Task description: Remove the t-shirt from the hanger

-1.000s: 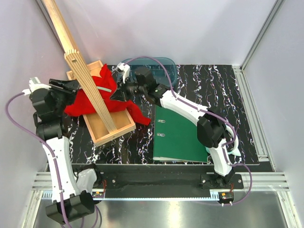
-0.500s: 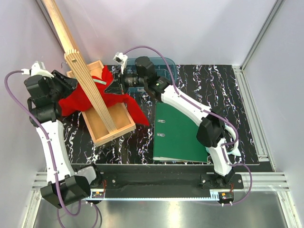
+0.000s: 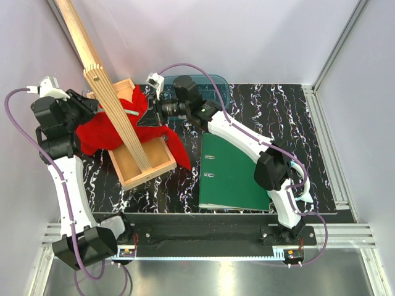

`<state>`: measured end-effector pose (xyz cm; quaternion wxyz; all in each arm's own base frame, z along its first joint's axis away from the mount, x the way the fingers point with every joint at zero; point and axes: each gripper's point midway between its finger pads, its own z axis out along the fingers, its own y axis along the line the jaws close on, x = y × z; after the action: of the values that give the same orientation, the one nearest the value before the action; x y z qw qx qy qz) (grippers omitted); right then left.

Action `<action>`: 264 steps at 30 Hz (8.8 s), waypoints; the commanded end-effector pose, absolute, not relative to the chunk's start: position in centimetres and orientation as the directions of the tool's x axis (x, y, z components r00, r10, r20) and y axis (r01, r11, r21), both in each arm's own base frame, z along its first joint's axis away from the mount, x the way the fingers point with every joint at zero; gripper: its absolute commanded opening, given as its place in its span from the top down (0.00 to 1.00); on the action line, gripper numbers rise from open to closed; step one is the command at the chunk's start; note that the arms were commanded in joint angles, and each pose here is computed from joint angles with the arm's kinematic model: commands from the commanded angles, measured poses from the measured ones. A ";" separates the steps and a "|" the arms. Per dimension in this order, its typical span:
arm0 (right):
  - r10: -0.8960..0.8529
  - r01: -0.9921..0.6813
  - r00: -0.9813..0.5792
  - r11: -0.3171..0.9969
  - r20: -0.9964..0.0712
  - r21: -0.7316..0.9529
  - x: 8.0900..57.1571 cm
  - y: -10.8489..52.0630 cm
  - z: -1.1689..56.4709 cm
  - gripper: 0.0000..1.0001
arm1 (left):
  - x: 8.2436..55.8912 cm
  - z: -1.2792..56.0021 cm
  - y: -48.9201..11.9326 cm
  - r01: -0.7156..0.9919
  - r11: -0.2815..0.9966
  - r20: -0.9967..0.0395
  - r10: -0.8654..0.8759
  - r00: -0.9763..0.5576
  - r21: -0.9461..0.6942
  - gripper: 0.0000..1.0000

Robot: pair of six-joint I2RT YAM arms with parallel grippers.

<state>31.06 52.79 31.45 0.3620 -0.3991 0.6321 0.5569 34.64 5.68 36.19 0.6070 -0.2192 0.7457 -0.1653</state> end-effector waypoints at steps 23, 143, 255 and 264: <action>-0.018 -0.945 -0.317 -0.080 -0.948 0.317 27.8 51.1 38.2 1.00 | 36.6 37.2 3.3 -0.051 0.848 -0.830 -0.527 -0.184 -0.528 1.00; 0.065 -0.698 -0.663 0.304 -0.745 0.648 36.7 37.5 30.1 0.00 | 30.2 39.5 4.6 -0.159 0.826 -0.834 -0.551 -0.029 -0.541 1.00; 0.209 -0.909 -0.213 0.316 -0.955 0.272 42.9 46.0 44.2 1.00 | 27.5 32.2 -0.6 -0.030 0.765 -0.737 -0.630 -0.247 -0.644 0.30; 0.106 -0.896 -0.396 0.173 -0.912 0.409 38.6 45.7 38.9 1.00 | 28.3 35.1 -0.8 0.003 0.746 -0.725 -0.647 -0.236 -0.666 0.31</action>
<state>42.48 47.15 31.14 0.4093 -0.2859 0.7046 0.5043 27.89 -0.29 31.02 0.5511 -0.2403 0.7553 -0.2609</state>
